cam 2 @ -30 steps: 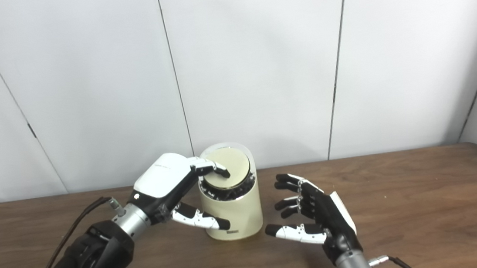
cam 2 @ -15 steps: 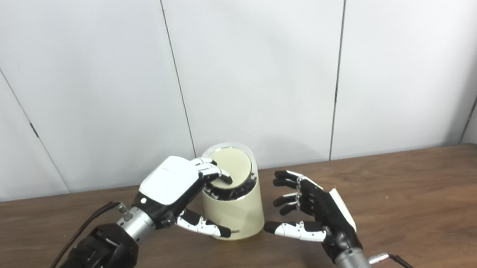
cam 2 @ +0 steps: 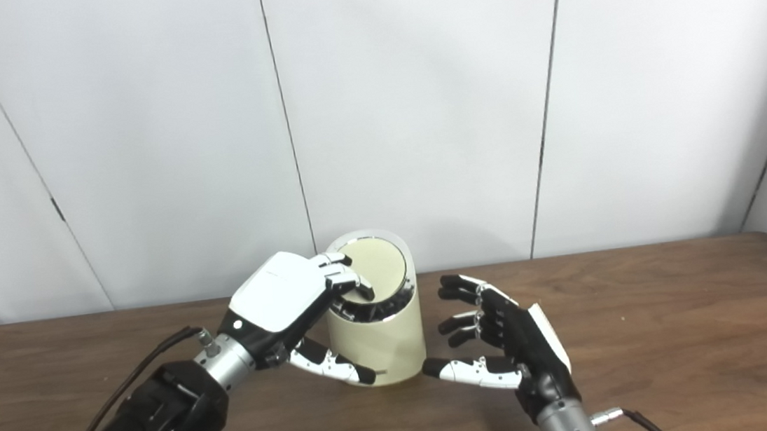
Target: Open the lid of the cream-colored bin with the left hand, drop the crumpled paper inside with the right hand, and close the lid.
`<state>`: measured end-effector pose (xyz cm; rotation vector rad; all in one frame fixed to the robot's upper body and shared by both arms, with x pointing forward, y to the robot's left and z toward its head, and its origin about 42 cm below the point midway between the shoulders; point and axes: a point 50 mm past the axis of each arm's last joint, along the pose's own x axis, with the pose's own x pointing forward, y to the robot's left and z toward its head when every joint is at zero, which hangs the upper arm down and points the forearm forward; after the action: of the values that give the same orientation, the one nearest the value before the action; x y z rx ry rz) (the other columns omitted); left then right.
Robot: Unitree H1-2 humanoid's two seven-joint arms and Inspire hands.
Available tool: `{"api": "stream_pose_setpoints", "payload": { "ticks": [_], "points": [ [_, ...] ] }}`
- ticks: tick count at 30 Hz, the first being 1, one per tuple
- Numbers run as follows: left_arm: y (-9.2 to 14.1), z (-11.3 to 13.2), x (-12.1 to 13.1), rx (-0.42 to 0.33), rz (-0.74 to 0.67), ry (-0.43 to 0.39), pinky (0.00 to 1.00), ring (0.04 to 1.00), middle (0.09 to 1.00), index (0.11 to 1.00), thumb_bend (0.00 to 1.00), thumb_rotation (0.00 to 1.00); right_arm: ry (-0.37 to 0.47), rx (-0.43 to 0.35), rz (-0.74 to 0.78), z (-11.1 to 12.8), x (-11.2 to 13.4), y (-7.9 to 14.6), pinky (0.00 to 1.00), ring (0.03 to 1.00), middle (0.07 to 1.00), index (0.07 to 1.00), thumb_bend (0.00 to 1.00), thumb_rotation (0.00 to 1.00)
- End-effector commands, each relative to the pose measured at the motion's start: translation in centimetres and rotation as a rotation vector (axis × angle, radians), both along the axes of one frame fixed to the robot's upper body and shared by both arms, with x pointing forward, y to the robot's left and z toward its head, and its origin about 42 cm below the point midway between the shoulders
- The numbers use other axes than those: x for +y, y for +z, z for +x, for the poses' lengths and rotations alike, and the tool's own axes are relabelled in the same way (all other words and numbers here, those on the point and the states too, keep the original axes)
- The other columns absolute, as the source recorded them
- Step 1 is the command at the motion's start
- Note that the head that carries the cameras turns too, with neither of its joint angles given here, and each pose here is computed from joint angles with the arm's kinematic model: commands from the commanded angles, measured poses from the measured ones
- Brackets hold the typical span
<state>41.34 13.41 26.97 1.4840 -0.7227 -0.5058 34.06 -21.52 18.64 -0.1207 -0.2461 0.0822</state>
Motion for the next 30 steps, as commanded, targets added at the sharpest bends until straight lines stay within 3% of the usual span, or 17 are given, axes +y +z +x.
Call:
{"api": "stream_pose_setpoints", "payload": {
  "ticks": [1,16,23,30],
  "points": [
    [-1.9,0.3,0.2,0.078,0.092,0.023,0.81,0.845,0.719,0.711,0.96,0.57,0.002,-0.079,0.013,0.3,0.4,2.2,0.54,0.586,0.769,0.764,0.79,0.14],
    [-1.9,0.4,0.4,0.088,0.099,0.033,0.83,0.831,0.705,0.704,0.95,0.57,0.003,-0.083,0.014,0.4,0.4,2.1,0.53,0.588,0.769,0.766,0.78,0.14],
    [-0.2,0.0,1.3,0.067,-0.030,0.058,0.84,0.841,0.745,0.739,0.91,0.56,0.007,-0.081,0.020,0.5,0.3,1.9,0.54,0.586,0.764,0.762,0.78,0.14],
    [1.7,-0.3,2.4,0.018,-0.256,0.065,0.73,0.844,0.780,0.786,0.88,0.52,0.004,-0.082,0.004,0.7,0.1,1.7,0.52,0.588,0.770,0.762,0.77,0.14]
  ]
}}
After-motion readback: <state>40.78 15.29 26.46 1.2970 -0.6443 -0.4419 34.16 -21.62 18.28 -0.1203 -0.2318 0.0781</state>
